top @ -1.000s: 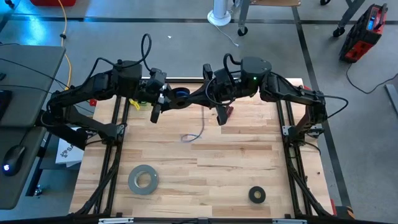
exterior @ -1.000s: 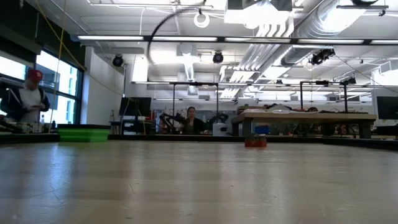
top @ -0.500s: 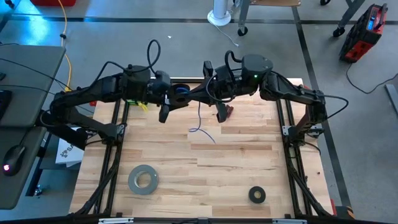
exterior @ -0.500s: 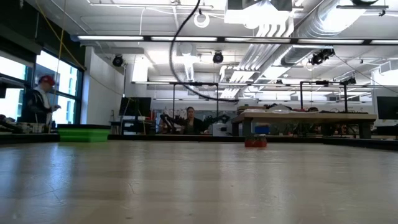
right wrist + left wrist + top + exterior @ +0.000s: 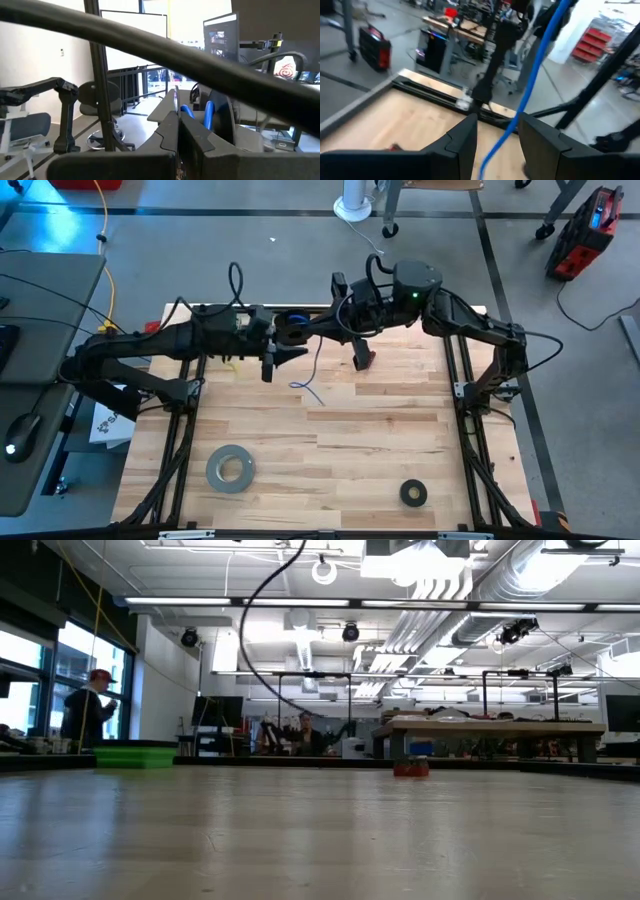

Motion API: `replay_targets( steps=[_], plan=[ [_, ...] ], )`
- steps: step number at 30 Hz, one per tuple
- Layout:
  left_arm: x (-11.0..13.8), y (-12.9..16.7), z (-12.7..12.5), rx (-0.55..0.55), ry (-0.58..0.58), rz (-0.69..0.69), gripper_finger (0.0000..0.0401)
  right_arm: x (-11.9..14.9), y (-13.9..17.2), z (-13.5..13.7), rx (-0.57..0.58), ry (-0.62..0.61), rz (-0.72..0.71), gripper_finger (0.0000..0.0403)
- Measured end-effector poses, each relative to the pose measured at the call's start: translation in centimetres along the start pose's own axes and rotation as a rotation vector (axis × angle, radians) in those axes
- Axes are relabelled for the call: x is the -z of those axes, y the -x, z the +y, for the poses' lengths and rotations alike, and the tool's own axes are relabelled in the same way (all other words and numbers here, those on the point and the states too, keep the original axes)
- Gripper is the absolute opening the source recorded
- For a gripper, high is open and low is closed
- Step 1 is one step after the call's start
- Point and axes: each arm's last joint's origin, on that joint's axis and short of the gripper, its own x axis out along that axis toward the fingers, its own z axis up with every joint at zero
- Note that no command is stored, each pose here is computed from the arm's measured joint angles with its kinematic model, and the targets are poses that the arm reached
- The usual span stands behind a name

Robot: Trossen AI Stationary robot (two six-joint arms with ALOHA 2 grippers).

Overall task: Coil cords
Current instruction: Coil the blue wire onto a spool

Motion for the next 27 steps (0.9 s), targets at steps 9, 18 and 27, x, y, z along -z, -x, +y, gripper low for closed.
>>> replay_targets(
  steps=[9, 18, 27],
  plan=[
    [0.9, -2.4, 0.2, 0.041, -0.206, 0.009, 0.0136, -0.4, 0.5, 0.2, 0.0, 0.004, -0.01, 0.0],
    [0.7, -3.9, 0.0, 0.101, -0.259, -0.064, 0.0136, -0.5, 0.5, 0.2, 0.0, 0.004, -0.01, 0.0],
    [0.9, -5.2, -0.3, 0.12, -0.197, -0.123, 0.0136, -0.5, 0.5, 0.2, 0.0, 0.007, -0.018, 0.0]
  ],
)
